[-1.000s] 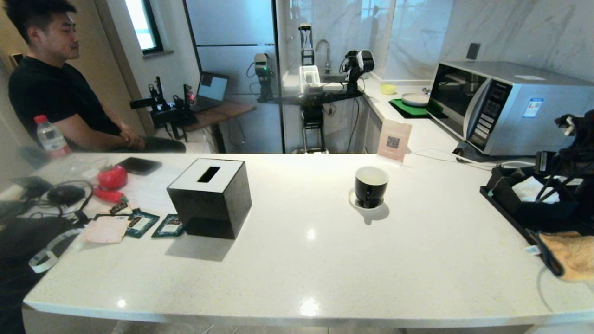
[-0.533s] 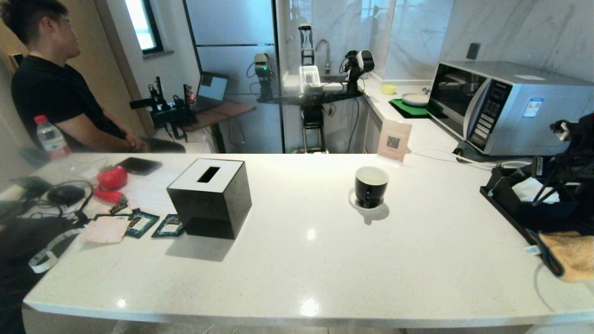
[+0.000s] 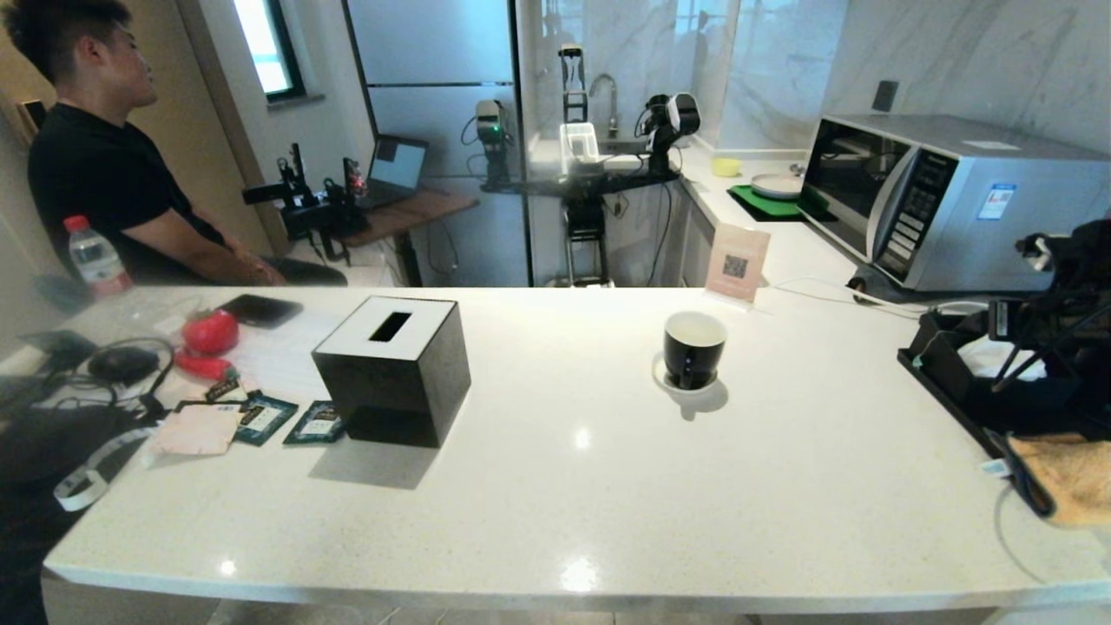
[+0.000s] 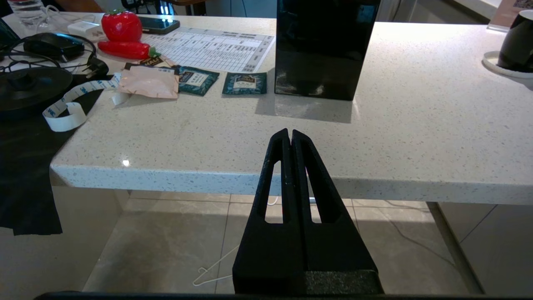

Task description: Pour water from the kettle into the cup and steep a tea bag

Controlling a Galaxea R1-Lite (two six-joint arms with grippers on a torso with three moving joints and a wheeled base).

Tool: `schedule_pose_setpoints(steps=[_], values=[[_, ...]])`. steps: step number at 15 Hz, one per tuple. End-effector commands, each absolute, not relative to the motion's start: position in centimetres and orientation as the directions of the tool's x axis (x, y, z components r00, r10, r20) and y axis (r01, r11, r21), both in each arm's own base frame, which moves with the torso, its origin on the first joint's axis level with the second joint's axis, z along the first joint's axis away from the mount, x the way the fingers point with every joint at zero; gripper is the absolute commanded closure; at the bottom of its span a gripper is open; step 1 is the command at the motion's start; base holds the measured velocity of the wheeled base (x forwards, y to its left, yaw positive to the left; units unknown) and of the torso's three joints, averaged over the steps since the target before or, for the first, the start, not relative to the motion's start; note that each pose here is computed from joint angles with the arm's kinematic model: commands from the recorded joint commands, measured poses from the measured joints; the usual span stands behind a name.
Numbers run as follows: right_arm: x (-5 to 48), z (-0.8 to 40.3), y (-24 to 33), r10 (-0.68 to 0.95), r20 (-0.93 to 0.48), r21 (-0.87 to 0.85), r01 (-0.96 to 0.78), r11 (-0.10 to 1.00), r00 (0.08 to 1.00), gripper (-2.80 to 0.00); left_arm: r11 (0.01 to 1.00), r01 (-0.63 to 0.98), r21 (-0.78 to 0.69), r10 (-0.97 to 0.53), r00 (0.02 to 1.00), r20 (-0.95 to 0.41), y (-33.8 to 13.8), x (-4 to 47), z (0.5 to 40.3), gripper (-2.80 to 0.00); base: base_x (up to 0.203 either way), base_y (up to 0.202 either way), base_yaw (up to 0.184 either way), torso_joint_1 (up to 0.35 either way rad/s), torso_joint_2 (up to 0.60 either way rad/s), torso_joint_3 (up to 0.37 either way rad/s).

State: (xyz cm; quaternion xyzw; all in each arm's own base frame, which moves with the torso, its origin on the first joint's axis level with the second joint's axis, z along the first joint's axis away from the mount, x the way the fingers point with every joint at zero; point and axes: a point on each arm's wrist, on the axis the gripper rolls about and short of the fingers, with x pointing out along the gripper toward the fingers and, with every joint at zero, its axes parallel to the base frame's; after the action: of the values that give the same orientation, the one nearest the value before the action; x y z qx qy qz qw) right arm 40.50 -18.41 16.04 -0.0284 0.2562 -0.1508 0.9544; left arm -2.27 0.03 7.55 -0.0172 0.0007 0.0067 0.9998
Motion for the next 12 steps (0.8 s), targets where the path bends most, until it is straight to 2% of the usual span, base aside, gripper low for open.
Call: schedule_pose_setpoints(steps=[1, 12], values=[[41.1, 15.8, -18.7, -0.304, -0.475, -0.134, 0.273, 0.953, 0.826, -2.80, 0.999, -0.014, -0.035, 0.014, 1.000, -0.003, 0.0, -2.3, 7.6, 0.00, 0.000, 0.000, 0.000, 0.000, 0.00, 0.000], [42.1, 14.5, -19.5, -0.308, -0.485, -0.154, 0.267, 0.951, 0.819, -2.80, 0.999, -0.014, -0.035, 0.014, 1.000, -0.001, 0.0, -2.3, 7.6, 0.00, 0.000, 0.000, 0.000, 0.000, 0.00, 0.000]])
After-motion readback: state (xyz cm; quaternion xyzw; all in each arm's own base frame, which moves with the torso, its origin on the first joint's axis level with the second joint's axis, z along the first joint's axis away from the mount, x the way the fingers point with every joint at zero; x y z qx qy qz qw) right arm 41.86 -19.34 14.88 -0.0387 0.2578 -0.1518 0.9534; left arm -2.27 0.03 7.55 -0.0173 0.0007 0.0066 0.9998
